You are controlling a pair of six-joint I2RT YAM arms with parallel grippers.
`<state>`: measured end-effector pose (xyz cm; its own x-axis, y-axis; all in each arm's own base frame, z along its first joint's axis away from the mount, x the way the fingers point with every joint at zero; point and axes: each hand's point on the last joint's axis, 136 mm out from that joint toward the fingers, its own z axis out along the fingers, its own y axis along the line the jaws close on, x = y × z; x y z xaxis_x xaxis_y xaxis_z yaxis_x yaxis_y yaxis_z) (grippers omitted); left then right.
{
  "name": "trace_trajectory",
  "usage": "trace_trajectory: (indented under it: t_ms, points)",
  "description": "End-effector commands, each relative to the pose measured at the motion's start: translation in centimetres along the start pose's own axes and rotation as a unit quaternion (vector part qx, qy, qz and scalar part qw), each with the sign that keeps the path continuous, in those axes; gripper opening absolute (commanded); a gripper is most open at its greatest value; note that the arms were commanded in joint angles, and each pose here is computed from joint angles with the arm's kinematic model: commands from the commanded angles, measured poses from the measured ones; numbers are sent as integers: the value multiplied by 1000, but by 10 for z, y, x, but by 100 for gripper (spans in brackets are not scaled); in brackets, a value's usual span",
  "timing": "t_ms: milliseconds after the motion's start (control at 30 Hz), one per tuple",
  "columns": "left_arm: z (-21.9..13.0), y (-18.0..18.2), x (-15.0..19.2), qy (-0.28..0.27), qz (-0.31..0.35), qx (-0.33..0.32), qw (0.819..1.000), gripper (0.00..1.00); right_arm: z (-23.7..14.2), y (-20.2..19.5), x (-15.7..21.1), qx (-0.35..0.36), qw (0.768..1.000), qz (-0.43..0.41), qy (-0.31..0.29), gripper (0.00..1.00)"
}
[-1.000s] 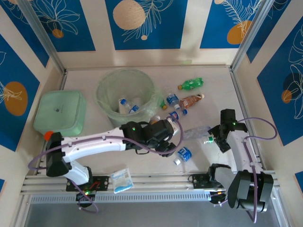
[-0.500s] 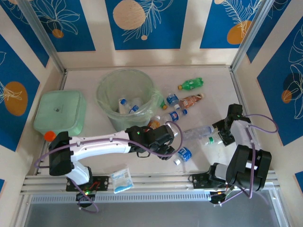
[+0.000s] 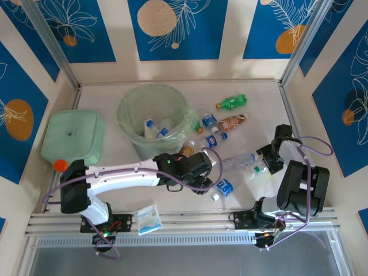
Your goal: Put the plastic bottles in the bin
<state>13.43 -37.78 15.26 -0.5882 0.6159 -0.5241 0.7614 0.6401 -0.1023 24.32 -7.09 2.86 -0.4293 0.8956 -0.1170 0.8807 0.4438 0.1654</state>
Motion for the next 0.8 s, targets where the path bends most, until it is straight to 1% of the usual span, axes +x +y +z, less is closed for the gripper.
trace_trajectory:
  t_ms: [0,133,333,500,767]
  points:
    - [2,-3,-3,-2,-4,-1,1000,75,6,0,7,-2,1000,-3,19,69]
    - [1,-3,-4,-3,-4,-1,1000,74,8,0,7,2,1000,-6,25,68]
    - [-6,-1,-7,-11,-5,-2,1000,74,8,-1,9,4,1000,-11,29,60]
    - [-7,1,-8,-13,-3,-8,1000,74,-4,1,6,-2,1000,-19,14,55]
    - [-13,6,-12,-28,-7,-19,999,74,-35,8,4,-18,999,-40,-21,54]
